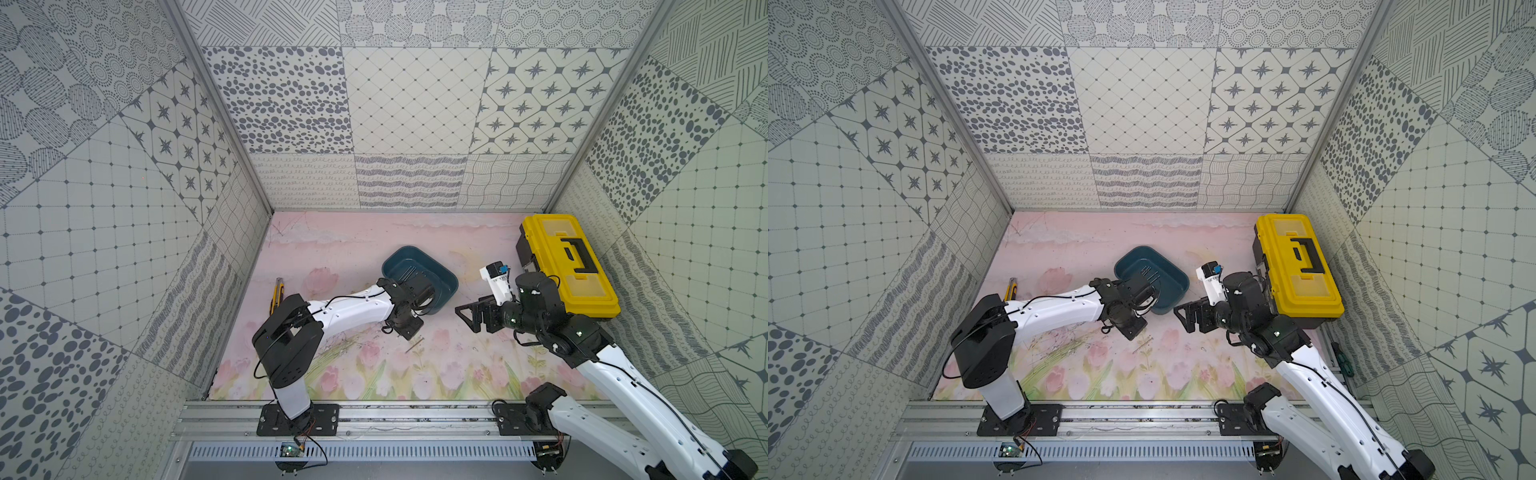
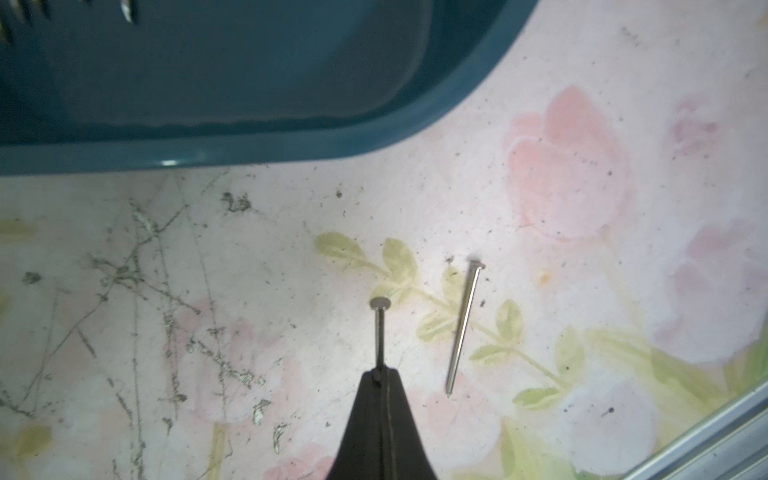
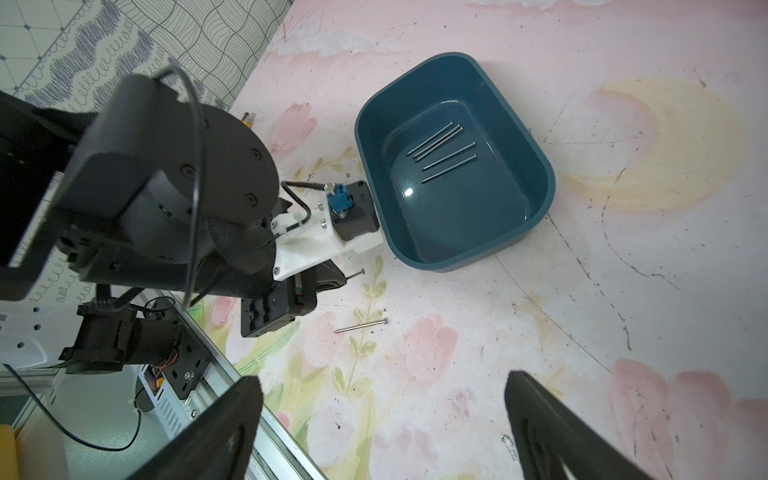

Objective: Put the nails on the desktop into the storage box
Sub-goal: Pick up the nail from the center of the board, then place the nail in the storage box.

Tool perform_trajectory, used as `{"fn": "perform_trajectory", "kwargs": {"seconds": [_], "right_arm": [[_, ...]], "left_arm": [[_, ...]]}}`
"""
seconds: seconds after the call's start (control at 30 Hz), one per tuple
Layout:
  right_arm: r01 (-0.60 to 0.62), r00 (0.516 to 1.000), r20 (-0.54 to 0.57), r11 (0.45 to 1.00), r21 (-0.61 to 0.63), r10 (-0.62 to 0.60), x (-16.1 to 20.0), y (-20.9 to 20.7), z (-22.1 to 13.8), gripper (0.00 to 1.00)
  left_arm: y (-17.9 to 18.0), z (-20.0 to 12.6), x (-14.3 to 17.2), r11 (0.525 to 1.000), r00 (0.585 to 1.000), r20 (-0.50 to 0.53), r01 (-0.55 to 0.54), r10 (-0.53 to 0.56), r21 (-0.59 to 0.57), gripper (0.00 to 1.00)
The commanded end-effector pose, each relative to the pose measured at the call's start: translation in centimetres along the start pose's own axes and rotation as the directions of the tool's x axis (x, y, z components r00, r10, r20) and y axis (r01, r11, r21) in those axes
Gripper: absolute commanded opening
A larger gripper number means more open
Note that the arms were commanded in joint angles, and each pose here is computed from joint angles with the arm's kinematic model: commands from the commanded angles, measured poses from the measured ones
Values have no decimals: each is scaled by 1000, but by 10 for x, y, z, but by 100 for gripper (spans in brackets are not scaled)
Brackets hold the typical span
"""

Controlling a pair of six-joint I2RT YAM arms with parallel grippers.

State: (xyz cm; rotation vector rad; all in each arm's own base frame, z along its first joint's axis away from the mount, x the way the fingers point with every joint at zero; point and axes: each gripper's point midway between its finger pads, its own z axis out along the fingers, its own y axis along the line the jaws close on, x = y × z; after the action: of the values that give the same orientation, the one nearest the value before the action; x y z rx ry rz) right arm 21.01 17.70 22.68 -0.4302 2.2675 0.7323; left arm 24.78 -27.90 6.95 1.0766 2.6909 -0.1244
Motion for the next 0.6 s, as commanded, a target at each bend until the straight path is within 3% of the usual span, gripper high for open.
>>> {"fn": "perform_trajectory", "kwargs": {"seconds": [0.0, 0.3, 0.57], "right_arm": [[40, 999, 38, 999, -23, -40, -16, 9, -4, 97], [54, 998, 21, 998, -26, -54, -13, 8, 0, 97], [64, 998, 8, 998, -16, -64, -10, 5, 3, 97]], "left_arm": [[20, -25, 0, 998, 999, -18, -38, 38, -53, 0], [45, -57, -40, 996, 997, 50, -48, 52, -77, 0], [54, -59, -83, 994, 993, 75, -82, 88, -76, 0]]}}
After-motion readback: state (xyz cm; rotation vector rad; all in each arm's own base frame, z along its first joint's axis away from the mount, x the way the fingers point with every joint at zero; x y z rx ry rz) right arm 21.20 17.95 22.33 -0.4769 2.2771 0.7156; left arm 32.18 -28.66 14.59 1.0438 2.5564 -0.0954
